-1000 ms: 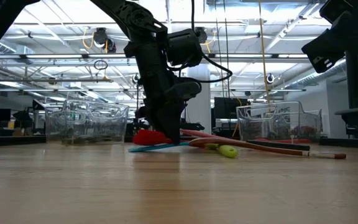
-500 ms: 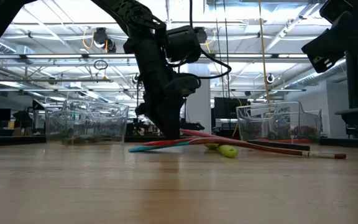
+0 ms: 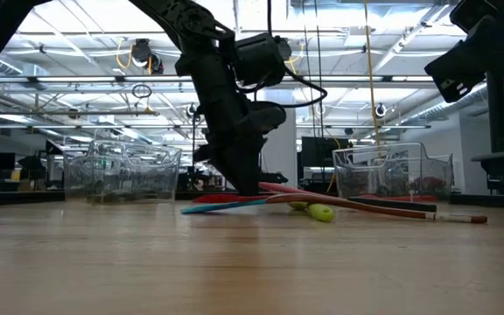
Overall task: Pick & Place Kitchen Items
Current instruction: Put the red spatula into the bottom transparent bin
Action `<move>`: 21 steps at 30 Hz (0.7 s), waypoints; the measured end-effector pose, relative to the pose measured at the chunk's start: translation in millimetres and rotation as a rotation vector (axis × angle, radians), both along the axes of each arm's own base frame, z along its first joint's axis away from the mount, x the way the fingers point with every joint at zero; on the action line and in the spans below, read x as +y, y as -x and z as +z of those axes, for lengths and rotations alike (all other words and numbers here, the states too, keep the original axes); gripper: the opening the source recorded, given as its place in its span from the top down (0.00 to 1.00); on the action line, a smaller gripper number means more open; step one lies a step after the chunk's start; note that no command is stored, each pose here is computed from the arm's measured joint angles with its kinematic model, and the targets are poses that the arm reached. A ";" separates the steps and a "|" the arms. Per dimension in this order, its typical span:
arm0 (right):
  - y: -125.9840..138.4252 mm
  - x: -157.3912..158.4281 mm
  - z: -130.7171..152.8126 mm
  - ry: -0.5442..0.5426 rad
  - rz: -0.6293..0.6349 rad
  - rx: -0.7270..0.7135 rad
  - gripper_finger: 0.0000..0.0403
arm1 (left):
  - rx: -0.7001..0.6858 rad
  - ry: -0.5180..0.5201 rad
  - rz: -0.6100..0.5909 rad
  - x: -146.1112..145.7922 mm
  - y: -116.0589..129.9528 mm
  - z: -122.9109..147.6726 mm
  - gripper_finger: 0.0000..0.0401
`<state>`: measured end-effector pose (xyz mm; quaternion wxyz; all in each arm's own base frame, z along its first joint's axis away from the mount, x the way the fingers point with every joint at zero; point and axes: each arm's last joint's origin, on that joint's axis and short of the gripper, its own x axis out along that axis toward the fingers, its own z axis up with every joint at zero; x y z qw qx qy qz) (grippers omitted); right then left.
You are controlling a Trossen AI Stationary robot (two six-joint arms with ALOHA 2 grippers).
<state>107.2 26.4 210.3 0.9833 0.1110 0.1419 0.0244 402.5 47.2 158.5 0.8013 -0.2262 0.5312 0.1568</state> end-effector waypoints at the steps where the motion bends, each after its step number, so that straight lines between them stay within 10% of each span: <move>1: 0.0 0.0 0.0 0.000 0.000 0.000 1.00 | 0.000 -0.010 0.002 -0.6 -0.1 0.0 0.77; 21: 0.0 0.0 0.0 0.000 0.000 0.000 1.00 | 0.029 -0.090 -0.028 -10.0 -1.4 -6.3 0.77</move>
